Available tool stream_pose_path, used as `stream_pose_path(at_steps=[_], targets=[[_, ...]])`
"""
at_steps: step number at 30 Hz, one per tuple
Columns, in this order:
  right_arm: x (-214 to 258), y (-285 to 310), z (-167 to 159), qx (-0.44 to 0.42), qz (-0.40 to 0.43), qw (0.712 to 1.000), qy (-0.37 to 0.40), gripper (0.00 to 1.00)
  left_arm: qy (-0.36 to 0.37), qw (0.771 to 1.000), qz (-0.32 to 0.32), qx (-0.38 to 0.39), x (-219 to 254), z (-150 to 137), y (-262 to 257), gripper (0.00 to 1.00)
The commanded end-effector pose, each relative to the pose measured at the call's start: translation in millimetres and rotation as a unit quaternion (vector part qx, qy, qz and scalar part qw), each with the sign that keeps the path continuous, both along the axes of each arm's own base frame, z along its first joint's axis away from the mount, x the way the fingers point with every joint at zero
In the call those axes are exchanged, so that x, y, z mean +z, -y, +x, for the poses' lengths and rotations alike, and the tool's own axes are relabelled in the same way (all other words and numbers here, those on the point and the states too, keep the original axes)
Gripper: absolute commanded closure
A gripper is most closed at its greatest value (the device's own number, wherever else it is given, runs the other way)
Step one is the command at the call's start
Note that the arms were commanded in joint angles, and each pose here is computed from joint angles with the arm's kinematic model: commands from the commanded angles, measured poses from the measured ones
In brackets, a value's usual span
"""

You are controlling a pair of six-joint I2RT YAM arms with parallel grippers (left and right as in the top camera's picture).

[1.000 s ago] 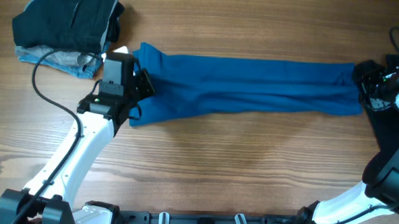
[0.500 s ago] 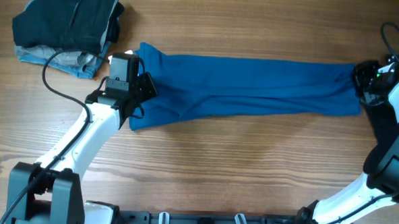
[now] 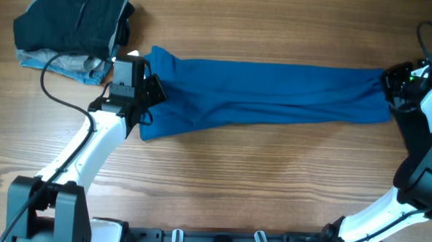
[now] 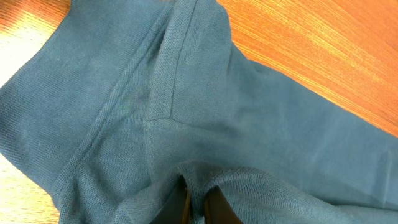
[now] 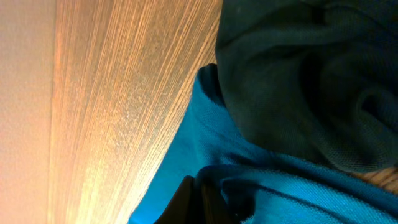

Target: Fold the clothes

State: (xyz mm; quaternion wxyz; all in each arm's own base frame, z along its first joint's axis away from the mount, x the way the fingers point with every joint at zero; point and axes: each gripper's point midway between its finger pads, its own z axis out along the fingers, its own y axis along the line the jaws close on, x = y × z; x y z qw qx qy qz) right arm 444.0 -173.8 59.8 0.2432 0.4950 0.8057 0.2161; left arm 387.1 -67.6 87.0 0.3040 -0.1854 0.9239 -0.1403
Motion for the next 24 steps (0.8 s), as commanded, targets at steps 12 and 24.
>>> stream_pose_path(at_steps=[12,24], targets=[[-12,3,-16,-0.028,0.022,0.999,-0.040,0.96,0.036,0.999,0.009,0.002,11,15,-13,0.96],[-5,5,-7,0.010,-0.006,1.000,-0.011,0.46,0.022,0.999,0.013,-0.035,2,11,-7,0.37]])
